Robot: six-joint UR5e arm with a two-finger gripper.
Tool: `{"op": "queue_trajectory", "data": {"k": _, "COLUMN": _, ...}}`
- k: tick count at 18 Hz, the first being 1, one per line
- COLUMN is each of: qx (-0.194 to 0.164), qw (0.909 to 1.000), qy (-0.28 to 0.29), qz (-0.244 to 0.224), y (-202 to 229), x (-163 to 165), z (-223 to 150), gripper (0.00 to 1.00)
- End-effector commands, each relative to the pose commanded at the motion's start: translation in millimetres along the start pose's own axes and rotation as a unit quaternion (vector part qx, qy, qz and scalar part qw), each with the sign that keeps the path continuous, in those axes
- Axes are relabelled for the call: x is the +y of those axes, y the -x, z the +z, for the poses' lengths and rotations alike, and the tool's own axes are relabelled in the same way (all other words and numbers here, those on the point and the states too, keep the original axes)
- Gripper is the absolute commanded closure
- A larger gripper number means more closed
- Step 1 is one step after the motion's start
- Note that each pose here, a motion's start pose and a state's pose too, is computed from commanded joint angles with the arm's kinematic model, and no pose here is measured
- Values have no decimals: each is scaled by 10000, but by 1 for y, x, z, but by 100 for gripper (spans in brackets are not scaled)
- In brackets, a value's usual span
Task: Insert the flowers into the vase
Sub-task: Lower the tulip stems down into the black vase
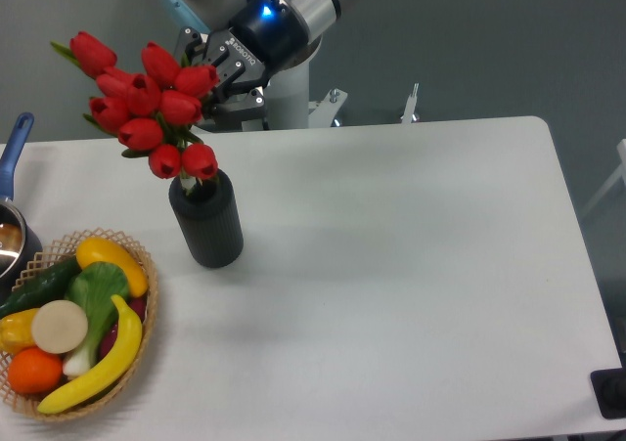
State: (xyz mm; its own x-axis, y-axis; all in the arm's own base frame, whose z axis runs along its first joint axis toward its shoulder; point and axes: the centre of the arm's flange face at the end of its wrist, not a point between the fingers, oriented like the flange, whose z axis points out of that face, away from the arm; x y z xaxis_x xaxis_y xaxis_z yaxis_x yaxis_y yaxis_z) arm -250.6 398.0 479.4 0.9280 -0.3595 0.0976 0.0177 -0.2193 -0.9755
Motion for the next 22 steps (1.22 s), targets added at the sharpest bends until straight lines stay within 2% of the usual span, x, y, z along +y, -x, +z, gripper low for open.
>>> {"op": "queue_trajectory", "data": {"k": 10, "qx": -154, "qw": 9999, "qy": 8, "qz": 19, "y": -4, "x": 25, "z": -12, "gripper": 81}}
{"op": "queue_trajectory", "data": {"k": 15, "qx": -80, "qw": 9997, "qy": 62, "qz": 227, "y": -11, "x": 64, "z": -6, "gripper": 81}}
{"op": "queue_trajectory", "data": {"k": 22, "qx": 30, "qw": 9997, "qy": 150, "qz": 194, "y": -24, "x": 99, "z": 4, "gripper": 77}}
